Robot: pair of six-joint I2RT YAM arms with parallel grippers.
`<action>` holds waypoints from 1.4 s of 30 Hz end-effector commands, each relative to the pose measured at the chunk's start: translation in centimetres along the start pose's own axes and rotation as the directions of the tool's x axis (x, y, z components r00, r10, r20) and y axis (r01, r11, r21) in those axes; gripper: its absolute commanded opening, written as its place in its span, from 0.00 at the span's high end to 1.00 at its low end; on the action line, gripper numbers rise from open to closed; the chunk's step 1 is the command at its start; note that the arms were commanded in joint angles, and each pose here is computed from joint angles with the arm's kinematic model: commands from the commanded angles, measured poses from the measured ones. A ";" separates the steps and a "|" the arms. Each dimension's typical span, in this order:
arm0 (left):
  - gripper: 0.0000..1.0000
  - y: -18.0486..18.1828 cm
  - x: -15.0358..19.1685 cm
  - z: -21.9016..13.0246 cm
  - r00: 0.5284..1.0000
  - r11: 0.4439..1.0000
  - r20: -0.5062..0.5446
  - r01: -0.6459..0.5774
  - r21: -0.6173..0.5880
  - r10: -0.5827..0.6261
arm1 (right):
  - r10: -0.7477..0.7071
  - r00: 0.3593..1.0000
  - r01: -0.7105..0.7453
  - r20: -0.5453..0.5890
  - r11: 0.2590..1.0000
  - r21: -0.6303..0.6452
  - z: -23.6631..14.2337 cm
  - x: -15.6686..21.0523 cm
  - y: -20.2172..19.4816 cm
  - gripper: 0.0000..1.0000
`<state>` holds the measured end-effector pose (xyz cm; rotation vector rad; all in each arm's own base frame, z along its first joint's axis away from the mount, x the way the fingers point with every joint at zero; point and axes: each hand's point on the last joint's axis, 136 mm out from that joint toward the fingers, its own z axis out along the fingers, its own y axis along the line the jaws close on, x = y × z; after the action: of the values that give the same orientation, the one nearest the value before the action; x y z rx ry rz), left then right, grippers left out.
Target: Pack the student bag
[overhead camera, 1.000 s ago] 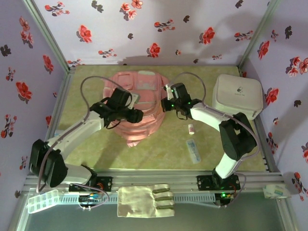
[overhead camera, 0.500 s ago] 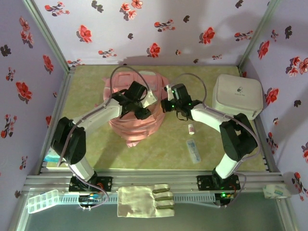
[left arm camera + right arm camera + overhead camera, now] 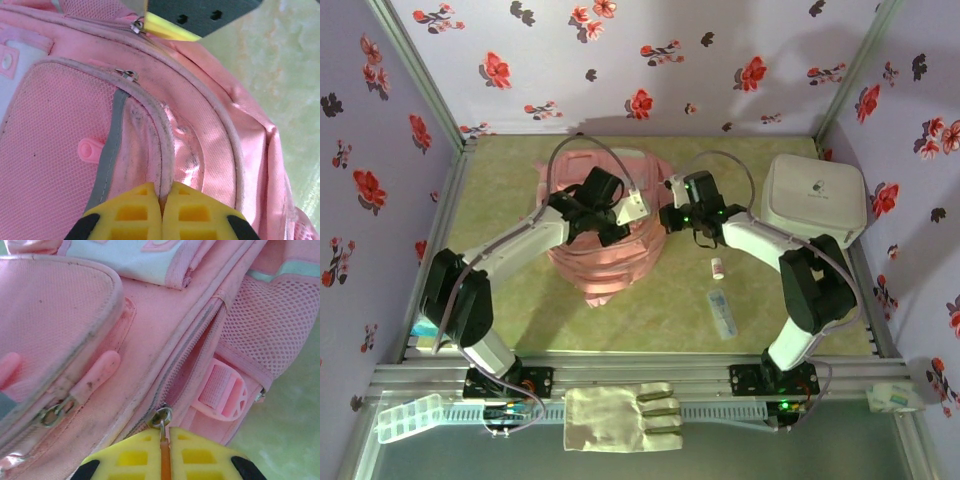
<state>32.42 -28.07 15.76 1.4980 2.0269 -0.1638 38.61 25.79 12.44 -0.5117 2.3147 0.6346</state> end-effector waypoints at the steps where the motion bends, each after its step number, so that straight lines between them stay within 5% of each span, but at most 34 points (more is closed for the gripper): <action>1: 1.00 -3.5 2.2 -1.5 0.999 0.989 -0.016 -0.032 0.142 0.034 | -0.040 0.999 0.040 -0.003 0.994 0.106 -0.8 -1.5 -2.9 0.90; 17: 1.00 -5.3 2.2 -2.9 0.998 0.978 0.040 -0.049 0.201 0.042 | 0.141 0.987 -0.157 0.076 0.945 0.287 -0.4 -4.4 -7.0 0.88; 20: 1.00 -5.1 2.0 -2.9 0.998 0.981 0.049 -0.042 0.192 0.033 | 0.189 0.979 -0.205 0.080 0.931 0.301 -1.0 -4.4 -7.0 0.79; 24: 1.00 -4.7 1.3 -3.2 0.997 0.985 0.076 -0.019 0.170 0.006 | 0.232 0.969 -0.240 0.088 0.965 0.104 -3.3 -5.0 -2.8 0.51; 27: 1.00 -4.2 0.6 -3.4 0.993 0.990 0.118 -0.005 0.144 -0.012 | 0.262 0.956 -0.254 0.133 0.964 -0.075 -5.1 -5.4 0.6 0.40; 42: 1.00 -2.7 -0.9 -4.5 0.950 0.993 0.293 0.086 0.083 -0.107 | 0.217 0.976 -0.210 -0.021 0.911 -0.354 -2.3 -2.7 7.7 0.26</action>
<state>28.44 -27.07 16.59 1.4125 1.9331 -0.3790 35.66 29.78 17.59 -0.3665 2.2923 1.0726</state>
